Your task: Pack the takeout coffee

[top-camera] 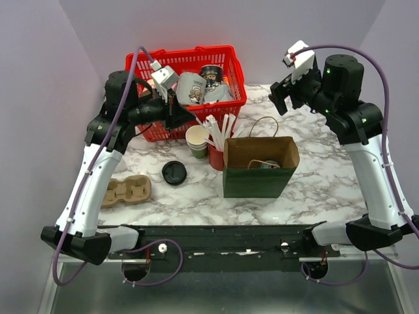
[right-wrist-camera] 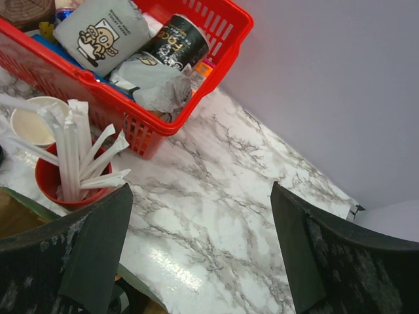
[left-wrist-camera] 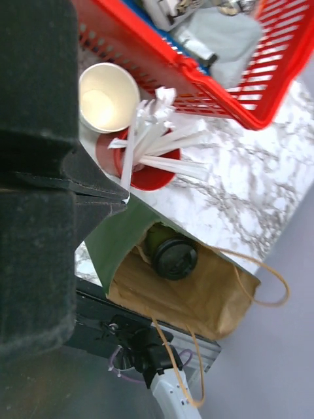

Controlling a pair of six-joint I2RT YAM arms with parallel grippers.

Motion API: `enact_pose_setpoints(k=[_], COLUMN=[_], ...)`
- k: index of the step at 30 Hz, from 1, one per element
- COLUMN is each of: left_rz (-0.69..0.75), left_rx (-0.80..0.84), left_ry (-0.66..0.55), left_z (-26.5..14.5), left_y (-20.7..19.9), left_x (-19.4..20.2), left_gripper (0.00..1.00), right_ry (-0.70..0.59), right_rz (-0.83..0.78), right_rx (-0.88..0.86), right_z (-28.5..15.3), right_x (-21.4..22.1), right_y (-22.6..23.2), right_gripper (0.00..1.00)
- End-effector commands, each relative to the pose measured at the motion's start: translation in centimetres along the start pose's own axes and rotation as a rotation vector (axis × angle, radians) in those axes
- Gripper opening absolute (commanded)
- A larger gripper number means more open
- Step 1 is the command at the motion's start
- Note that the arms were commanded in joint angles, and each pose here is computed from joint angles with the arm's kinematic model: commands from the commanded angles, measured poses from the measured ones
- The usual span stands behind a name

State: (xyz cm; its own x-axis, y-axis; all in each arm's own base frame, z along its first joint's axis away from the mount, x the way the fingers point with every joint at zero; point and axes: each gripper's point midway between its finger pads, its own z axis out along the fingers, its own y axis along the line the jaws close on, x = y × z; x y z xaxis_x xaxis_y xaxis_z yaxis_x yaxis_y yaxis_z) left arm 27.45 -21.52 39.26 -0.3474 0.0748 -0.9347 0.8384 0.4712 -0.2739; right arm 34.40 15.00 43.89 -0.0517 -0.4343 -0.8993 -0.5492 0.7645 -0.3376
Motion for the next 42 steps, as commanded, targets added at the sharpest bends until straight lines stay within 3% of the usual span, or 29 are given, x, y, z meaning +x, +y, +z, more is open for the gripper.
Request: enact_pose_setpoints(k=[1,9,18,28,37,40,41,42], left_rz=[0.120,0.200,0.156,0.099,0.008,-0.012,-0.002,-0.015], left_rx=[0.105,0.246,0.420,0.474,0.460,0.427,0.386,0.363], left_ry=[-0.065,-0.149,-0.130,-0.073,-0.009,0.002,-0.012,-0.004], left_z=[-2.3,-4.8,-6.9,-6.2,-2.7,-1.0,-0.5,0.4], left_y=[-4.0,-8.9,-13.0,-13.5,-11.5,-10.1,-9.4,-8.4], left_x=[-3.3,-6.7,-5.3,-2.4,-1.1,-1.3,-2.1,-2.3], left_gripper=[0.00,0.00,0.00,0.00,0.01,0.32,0.51,0.56], right_ry=[-0.032,0.028,0.077,0.087,0.075,0.064,0.062,0.059], right_rz=[-0.040,-0.033,-0.023,-0.016,-0.004,0.002,0.003,0.003], right_rx=[0.111,0.313,0.354,0.336,0.300,0.297,0.293,0.294], right_z=[-0.3,-0.5,0.0,0.8,0.8,0.4,0.3,0.1], right_x=[-1.7,-0.4,1.6,2.0,1.7,1.3,1.2,1.0], right_y=[-2.6,-6.6,-8.1,-8.0,-7.4,-7.3,-7.2,-7.3], right_gripper=[0.95,0.96,0.96,0.96,0.96,0.96,0.96,0.96])
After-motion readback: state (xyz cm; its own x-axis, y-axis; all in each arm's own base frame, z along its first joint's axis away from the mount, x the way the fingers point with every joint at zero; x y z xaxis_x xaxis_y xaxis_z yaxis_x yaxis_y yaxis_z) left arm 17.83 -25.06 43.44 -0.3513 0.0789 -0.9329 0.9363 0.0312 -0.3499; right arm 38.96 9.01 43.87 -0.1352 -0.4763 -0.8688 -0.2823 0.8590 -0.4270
